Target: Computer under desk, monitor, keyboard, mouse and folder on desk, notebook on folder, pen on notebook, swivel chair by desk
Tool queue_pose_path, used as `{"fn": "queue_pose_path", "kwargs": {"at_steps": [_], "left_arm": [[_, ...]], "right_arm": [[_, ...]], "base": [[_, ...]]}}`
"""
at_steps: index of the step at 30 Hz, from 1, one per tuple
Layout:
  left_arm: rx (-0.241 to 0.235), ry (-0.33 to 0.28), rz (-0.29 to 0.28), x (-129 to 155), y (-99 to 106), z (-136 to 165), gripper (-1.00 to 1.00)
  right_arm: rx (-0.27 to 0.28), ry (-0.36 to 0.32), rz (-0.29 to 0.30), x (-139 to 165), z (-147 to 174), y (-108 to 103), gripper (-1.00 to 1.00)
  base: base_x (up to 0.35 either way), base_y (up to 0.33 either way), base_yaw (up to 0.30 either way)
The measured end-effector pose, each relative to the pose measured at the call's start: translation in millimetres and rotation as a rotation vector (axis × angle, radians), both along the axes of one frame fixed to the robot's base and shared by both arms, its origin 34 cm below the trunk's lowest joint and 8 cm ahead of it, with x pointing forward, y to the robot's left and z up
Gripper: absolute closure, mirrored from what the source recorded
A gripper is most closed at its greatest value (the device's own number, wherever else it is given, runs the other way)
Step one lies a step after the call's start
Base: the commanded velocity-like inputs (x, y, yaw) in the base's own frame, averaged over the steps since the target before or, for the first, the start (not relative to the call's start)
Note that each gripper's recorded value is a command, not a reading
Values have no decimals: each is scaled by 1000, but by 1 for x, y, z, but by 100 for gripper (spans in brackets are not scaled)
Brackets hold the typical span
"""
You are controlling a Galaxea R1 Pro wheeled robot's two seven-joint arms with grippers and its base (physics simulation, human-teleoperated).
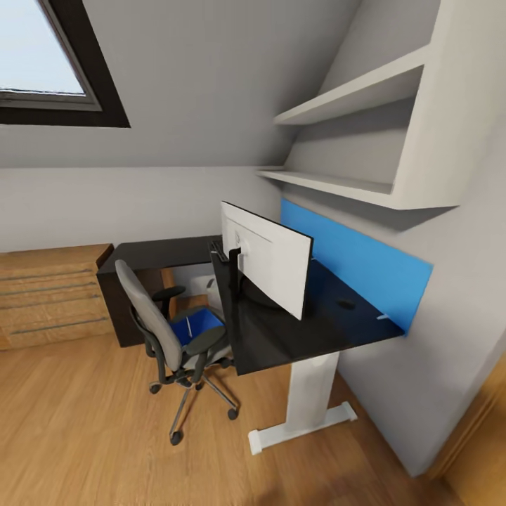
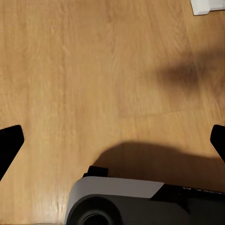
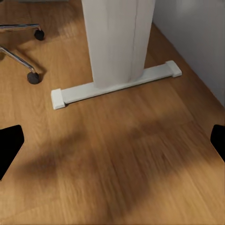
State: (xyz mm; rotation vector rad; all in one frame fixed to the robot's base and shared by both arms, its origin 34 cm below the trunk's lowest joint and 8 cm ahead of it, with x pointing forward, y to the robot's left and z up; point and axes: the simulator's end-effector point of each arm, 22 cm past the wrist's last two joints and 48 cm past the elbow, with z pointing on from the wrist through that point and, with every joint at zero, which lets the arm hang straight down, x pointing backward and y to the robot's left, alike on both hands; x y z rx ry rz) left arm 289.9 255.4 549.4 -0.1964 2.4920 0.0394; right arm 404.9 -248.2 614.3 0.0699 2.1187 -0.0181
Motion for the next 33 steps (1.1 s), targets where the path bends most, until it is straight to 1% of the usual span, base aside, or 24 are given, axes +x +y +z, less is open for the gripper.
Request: {"fn": "queue_pose_path", "kwargs": {"at_steps": [14,18,20,22,23,28,33], "left_arm": [[1,7,0,-2,1,-1,-100],[9,9,5,-3,6,-1,-100],[19,8,20,-3,16,-1,-100],[26,-2,48,-3,24,0,-100],[31,-15,72,-1,29,2,-100],[43,-52,133,2,42,8,-100],[46,-56,146,2,45,8,-100]], "right_arm": [[0,33,3,-12,-8,1,-100],[0,37,3,-13,-9,1,-100],[1,39,4,-14,-9,1,-100],[1,41,4,-14,-10,1,-100],[1,42,4,-14,-10,1,-100],[1,46,3,-15,-11,1,-100],[0,51,3,-17,-12,0,-100]], "base": [[0,0,281],[0,0,281],[0,0,280],[0,0,276],[0,0,274],[0,0,267],[0,150,169]]}}
